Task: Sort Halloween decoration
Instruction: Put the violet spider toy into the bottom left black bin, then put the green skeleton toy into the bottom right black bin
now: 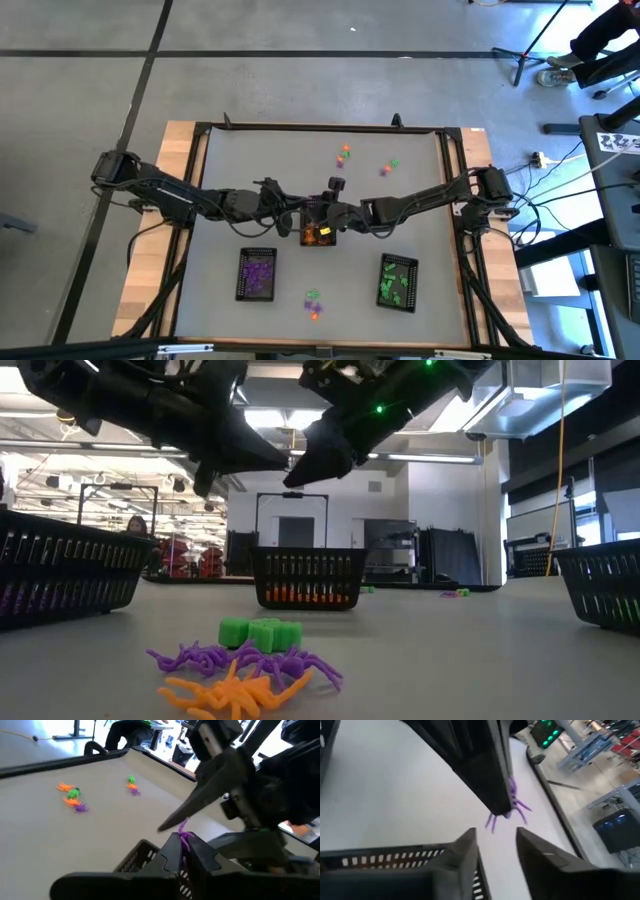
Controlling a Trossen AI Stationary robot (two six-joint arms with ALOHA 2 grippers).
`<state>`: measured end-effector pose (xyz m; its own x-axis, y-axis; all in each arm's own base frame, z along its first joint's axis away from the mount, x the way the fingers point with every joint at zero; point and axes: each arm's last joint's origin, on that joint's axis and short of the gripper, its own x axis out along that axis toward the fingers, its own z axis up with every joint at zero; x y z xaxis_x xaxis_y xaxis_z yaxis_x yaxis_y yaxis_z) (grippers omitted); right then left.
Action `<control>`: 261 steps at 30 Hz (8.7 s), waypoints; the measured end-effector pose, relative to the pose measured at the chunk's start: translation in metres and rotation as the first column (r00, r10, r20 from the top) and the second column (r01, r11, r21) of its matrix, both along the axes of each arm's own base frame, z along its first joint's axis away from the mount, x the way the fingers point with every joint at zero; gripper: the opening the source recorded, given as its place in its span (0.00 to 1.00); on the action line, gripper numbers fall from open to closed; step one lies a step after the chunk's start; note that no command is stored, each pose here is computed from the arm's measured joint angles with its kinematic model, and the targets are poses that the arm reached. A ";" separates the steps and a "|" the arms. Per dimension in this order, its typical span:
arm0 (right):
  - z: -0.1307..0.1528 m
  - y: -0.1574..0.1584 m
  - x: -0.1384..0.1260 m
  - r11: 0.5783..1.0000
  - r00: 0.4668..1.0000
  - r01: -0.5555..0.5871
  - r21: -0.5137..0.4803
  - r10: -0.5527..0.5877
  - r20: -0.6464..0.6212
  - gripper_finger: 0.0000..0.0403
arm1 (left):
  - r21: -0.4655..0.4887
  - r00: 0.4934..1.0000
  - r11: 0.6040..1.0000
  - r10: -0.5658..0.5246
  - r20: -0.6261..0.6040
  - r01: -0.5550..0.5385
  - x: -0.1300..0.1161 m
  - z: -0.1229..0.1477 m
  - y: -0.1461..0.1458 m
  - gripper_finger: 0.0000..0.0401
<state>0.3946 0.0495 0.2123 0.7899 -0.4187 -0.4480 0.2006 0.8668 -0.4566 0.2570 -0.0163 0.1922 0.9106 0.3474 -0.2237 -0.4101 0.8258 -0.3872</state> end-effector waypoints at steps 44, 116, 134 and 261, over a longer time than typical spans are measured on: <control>-0.002 0.016 -0.100 0.950 0.959 -0.121 0.286 0.037 0.282 0.41 | -0.196 0.670 0.904 -0.414 -0.616 0.379 -0.061 0.023 -0.128 0.08; -0.045 -0.177 -0.182 0.508 0.695 0.692 0.513 -0.660 -0.283 0.41 | 0.257 0.964 0.939 0.180 0.194 -0.227 -0.092 -0.006 -0.005 0.33; -0.085 -0.214 -0.196 0.374 0.551 0.820 0.432 -0.718 -0.424 0.41 | 0.262 0.963 0.934 0.197 0.185 -0.242 -0.092 -0.007 -0.002 0.33; -0.003 0.060 -0.166 0.619 0.830 0.375 0.690 0.108 -0.547 0.00 | 0.234 0.964 0.945 0.185 0.193 -0.228 -0.091 -0.007 0.000 0.33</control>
